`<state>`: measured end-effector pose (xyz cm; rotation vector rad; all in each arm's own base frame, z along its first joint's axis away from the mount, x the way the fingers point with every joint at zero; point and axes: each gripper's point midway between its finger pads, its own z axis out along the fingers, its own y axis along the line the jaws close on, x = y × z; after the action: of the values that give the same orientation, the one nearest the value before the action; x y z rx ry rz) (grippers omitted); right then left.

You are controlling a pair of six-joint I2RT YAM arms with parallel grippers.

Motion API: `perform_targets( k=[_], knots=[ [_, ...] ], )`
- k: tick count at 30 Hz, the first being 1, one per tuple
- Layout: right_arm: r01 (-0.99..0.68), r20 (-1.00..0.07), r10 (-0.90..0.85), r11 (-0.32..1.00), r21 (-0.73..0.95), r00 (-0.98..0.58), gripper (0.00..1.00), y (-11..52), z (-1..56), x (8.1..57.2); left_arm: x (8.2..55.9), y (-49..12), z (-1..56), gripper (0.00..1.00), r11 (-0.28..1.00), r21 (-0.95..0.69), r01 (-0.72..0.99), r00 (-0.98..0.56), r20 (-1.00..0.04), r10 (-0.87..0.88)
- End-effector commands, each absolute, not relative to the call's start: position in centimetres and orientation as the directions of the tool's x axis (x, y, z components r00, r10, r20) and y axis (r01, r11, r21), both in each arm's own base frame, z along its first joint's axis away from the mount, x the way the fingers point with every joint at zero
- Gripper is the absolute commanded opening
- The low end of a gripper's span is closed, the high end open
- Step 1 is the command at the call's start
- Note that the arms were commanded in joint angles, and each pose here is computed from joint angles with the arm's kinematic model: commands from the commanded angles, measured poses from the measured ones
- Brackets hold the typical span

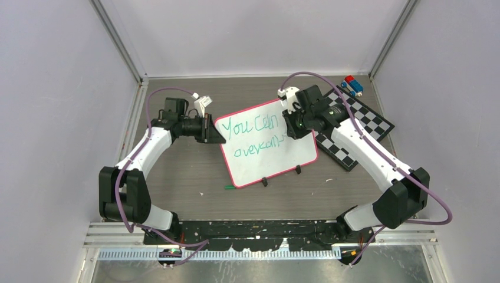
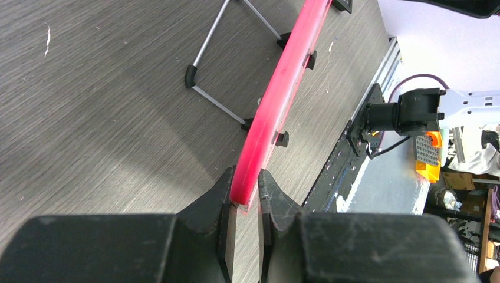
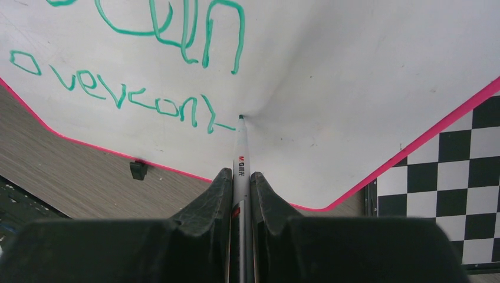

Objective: Write a sentence on the whiteboard

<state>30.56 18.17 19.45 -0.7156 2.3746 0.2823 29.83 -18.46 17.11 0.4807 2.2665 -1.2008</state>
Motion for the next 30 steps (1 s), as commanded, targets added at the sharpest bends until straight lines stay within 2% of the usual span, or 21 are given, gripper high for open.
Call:
perform_targets(
  k=[1,18,30],
  knots=[
    [-0.570,-0.695,-0.385,0.820,0.043,-0.607,0.00,19.7,22.0,31.9,31.2,-18.2,17.4,0.00,0.573,-0.614,0.543,-0.774,-0.630,0.059],
    [-0.588,-0.633,-0.434,0.808,0.042,-0.641,0.00,19.2,18.5,29.4,31.1,-18.2,17.2,0.00,0.576,-0.614,0.540,-0.778,-0.625,0.063],
    [-0.565,-0.633,-0.454,0.824,-0.030,-0.628,0.00,17.1,19.0,30.0,31.0,-18.1,17.2,0.00,0.577,-0.612,0.541,-0.777,-0.627,0.063]
  ],
)
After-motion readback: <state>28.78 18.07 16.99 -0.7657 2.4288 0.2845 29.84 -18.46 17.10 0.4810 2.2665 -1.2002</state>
